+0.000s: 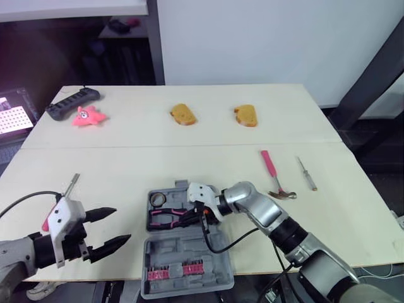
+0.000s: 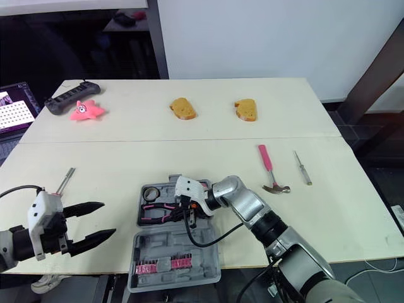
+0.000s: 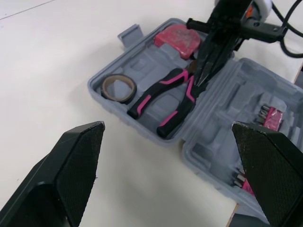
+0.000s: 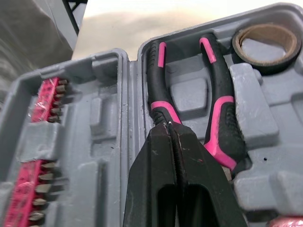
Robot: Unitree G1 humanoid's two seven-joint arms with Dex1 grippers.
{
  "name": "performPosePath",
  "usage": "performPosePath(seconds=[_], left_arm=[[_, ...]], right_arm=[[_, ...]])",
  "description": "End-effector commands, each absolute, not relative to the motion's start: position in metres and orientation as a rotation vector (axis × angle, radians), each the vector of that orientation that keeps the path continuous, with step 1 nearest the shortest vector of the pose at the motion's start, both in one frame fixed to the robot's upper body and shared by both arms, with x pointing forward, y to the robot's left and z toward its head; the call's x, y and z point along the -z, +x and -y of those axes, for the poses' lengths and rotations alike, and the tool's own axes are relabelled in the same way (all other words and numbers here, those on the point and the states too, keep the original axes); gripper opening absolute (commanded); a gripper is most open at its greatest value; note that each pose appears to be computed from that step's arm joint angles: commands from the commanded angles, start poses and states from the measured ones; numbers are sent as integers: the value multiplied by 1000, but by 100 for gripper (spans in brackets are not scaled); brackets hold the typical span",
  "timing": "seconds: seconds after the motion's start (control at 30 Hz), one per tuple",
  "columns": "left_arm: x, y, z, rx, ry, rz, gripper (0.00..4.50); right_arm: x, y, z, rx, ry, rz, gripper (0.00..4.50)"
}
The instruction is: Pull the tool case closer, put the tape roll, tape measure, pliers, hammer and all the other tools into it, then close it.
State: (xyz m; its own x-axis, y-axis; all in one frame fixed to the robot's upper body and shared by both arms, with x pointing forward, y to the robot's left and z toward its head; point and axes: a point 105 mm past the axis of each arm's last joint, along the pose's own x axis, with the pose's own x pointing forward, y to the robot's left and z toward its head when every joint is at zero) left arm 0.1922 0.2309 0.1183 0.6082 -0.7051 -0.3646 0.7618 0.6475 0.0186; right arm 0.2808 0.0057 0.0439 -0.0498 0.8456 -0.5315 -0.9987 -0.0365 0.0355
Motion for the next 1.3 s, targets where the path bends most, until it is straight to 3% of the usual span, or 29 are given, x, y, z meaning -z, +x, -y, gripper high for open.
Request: performPosePath(seconds=[0.03, 0.2, 0.43, 0.57, 0.73, 0.9, 1.0, 1.03, 1.13, 1.23, 1.3], left_arm=[[-125, 192, -226, 878, 204, -334, 450], [-122, 191, -227, 884, 221, -355, 450], [-116, 194, -231, 879, 256, -370, 450], [-114, 198, -232, 878, 253, -377, 450], [-100, 210, -245, 812, 379, -400, 450], [-98, 215, -245, 932, 446, -409, 450], [-105, 214, -249, 1019, 421, -416, 370], [-111, 216, -248, 1041, 399, -380, 307], [-96, 211, -248, 1118, 448, -413, 182], [-85, 209, -247, 1146, 453, -432, 24], [-81, 211, -244, 1157, 436, -424, 10]], right_arm=[[3, 277, 17, -1495, -524, -683, 9], [12, 277, 22, -1471, -584, -742, 9], [8, 281, 22, -1486, -619, -695, 9], [-50, 282, -4, -1591, -433, -372, 9], [-121, 291, -2, -1512, -292, 35, 9], [-139, 285, 40, -1556, -385, -14, 9], [-129, 286, 87, -1507, -501, -118, 0], [-127, 286, 100, -1490, -513, -152, 0], [-102, 280, 131, -1448, -622, -274, 0], [-85, 274, 140, -1441, -677, -319, 0], [-77, 272, 139, -1434, -695, -321, 0]])
